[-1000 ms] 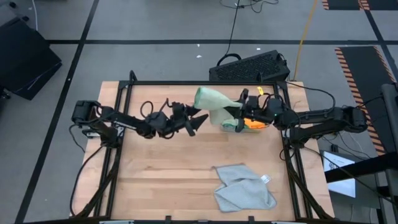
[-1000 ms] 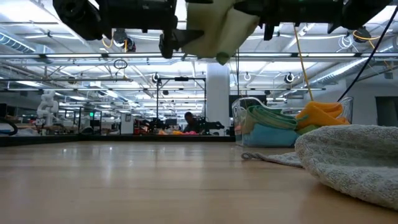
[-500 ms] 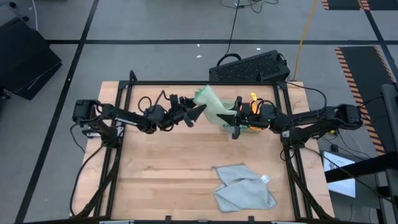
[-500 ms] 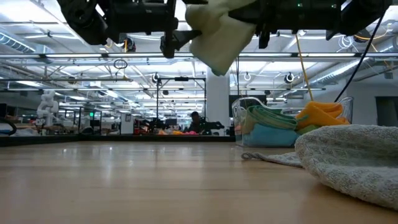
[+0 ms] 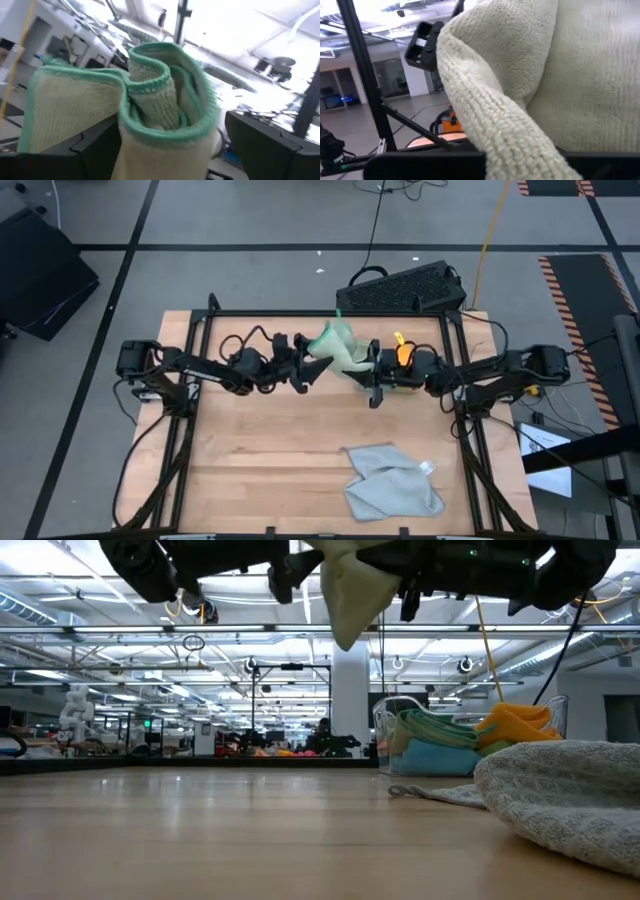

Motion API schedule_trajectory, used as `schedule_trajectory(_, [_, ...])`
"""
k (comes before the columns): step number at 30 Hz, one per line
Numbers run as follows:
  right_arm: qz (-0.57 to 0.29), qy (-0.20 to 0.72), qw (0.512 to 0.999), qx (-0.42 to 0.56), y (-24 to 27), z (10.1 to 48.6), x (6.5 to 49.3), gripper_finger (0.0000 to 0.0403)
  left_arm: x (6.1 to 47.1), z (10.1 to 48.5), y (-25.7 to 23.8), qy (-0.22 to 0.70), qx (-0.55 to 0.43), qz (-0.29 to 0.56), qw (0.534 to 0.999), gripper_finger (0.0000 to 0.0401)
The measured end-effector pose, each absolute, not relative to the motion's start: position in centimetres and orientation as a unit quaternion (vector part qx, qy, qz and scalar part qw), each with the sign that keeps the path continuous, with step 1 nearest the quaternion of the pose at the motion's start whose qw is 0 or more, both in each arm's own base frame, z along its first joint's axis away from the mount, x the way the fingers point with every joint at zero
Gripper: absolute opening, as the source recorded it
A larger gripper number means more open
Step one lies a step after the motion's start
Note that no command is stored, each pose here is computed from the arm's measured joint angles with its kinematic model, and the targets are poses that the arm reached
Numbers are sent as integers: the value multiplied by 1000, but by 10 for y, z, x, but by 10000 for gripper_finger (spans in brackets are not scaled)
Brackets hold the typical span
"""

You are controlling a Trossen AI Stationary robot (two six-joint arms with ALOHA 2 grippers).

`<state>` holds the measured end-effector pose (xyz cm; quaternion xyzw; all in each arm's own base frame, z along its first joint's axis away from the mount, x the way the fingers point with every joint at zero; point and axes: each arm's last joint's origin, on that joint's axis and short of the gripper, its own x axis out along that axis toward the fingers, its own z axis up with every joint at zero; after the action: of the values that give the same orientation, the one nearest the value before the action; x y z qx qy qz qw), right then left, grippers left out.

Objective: Fold microfiber towels
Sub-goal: Fold the light green microfiber cloth

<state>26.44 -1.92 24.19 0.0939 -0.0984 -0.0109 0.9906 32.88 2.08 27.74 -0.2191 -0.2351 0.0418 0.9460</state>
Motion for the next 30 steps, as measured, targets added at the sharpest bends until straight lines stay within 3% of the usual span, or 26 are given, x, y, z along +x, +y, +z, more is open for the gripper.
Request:
schedule_trajectory(5, [1, -113, 989, 94, -19, 240, 267, 6, 331, 280, 19, -230, -206, 26, 951, 276])
schedule_trajectory(11, [1, -117, 989, 94, -19, 240, 268, 13, 332, 278, 19, -216, -171, 35, 961, 122])
schedule_trajectory(15, [-2, -92, 990, 105, -19, 239, 266, 62, 332, 279, 18, -213, -148, 20, 965, 23])
schedule_trajectory(24, [-25, 85, 986, 144, -16, 240, 231, 253, 320, 277, 24, -81, -129, 12, 988, 22])
schedule_trajectory(30, [-37, 96, 986, 132, -15, 252, 208, 342, 310, 280, 8, -17, -111, -40, 993, 18])
